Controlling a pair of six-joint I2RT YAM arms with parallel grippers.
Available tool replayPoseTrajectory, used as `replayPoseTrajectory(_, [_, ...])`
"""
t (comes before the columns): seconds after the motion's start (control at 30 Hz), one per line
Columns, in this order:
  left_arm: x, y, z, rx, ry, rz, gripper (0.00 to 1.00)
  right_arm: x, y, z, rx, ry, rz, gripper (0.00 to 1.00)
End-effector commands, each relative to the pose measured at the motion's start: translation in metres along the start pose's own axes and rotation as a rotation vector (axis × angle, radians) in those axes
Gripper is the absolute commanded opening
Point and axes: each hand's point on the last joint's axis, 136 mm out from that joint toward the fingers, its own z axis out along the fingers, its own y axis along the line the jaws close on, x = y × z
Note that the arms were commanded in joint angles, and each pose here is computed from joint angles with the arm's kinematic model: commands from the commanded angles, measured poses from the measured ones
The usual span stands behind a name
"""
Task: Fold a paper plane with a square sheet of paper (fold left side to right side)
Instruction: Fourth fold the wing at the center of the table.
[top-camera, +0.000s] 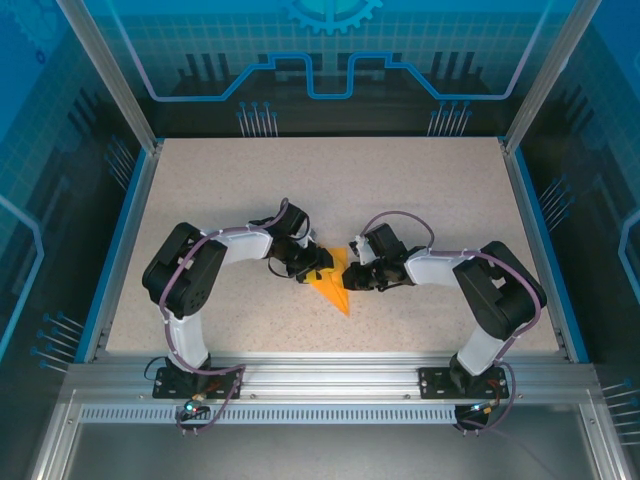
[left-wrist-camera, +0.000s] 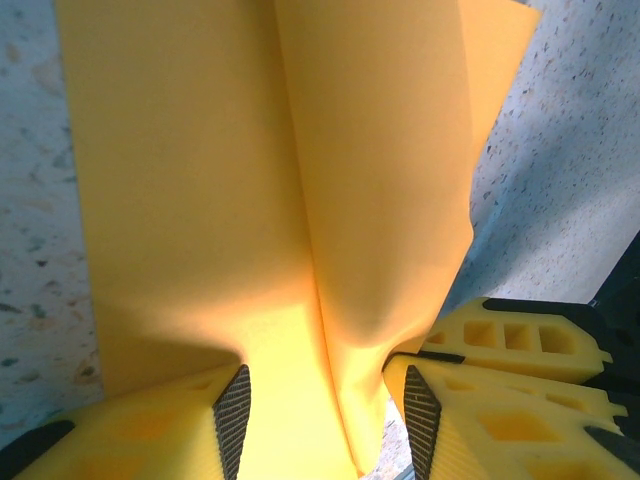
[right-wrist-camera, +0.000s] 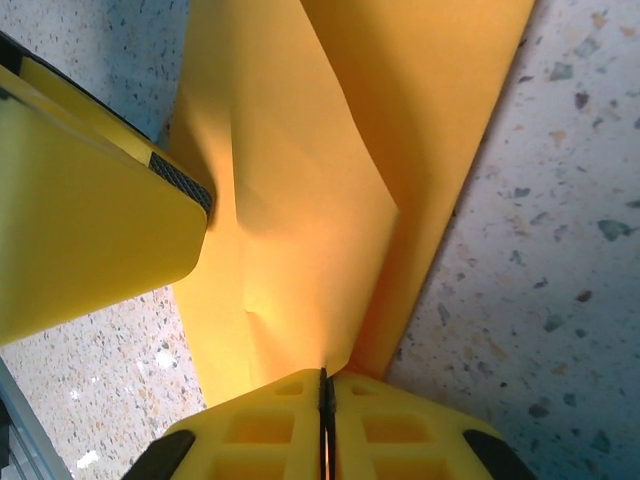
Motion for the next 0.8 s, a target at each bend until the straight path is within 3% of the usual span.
replayPoseTrajectory(0.0, [0.01,0.022,0.008,-0.083,0.03,-0.04,0.49,0.009,-0.006,0.006,0.025,0.043,0.001,0.1])
replayPoseTrajectory(0.4, [0.009,0.017,0.003,-0.077,0.018,-0.026,0.5,0.022,-0.016,0.013,0.081,0.092,0.009,0.1])
replayPoseTrajectory(0.77, [0.002,-0.012,-0.03,-0.048,-0.074,0.078,0.47,0.027,-0.024,0.009,0.128,0.108,0.011,0.09])
